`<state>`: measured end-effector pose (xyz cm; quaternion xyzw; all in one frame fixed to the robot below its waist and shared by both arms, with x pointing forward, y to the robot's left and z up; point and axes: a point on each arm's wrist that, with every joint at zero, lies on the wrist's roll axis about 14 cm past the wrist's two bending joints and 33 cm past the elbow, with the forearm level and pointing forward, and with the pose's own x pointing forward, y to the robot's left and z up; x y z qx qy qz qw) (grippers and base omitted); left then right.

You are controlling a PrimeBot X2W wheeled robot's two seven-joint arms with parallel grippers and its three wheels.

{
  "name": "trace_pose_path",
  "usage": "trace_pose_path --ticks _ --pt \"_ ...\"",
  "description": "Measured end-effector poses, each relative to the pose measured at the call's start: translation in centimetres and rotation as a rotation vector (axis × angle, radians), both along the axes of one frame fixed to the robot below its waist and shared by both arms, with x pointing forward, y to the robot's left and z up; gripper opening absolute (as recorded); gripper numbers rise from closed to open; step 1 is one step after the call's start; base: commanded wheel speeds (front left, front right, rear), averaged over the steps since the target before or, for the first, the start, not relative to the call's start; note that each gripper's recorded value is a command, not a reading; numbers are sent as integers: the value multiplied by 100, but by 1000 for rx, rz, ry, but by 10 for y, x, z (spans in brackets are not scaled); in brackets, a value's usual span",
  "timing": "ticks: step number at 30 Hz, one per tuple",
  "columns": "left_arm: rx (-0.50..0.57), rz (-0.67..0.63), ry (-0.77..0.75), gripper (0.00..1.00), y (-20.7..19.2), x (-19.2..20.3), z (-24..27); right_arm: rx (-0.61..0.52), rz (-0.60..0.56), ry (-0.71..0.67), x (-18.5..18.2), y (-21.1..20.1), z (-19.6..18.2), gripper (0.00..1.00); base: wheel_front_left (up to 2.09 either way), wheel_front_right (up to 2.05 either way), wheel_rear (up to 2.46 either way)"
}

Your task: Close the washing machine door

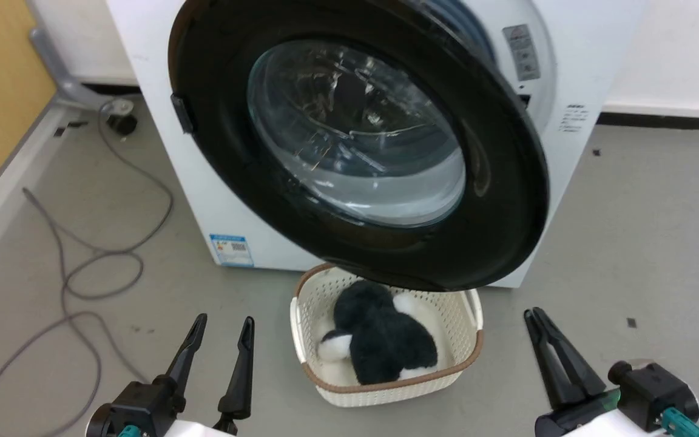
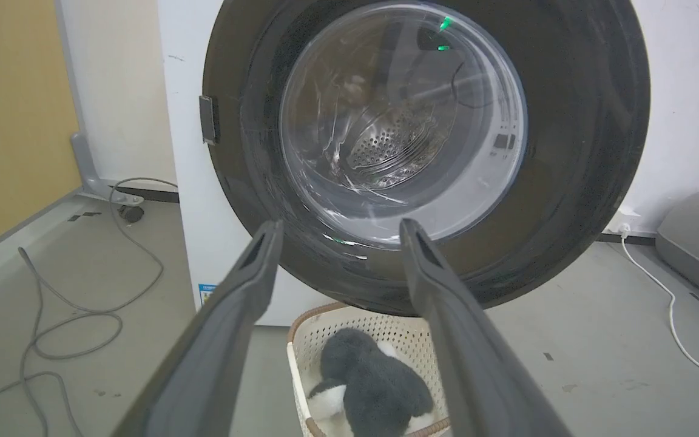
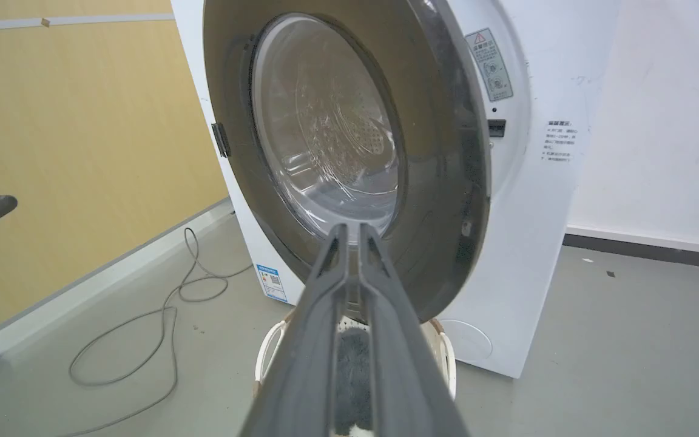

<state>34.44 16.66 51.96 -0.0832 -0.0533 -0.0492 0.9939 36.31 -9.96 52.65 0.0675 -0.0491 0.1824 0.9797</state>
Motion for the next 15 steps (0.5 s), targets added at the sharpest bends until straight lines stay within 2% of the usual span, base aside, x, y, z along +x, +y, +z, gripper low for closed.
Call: trace_pose_path --ticks 10,15 --pt "-6 28 16 100 8 16 -7 -94 159 32 37 26 -4 0 0 0 0" --pt "2 42 50 100 13 30 -19 -148 240 59 81 31 -11 0 0 0 0"
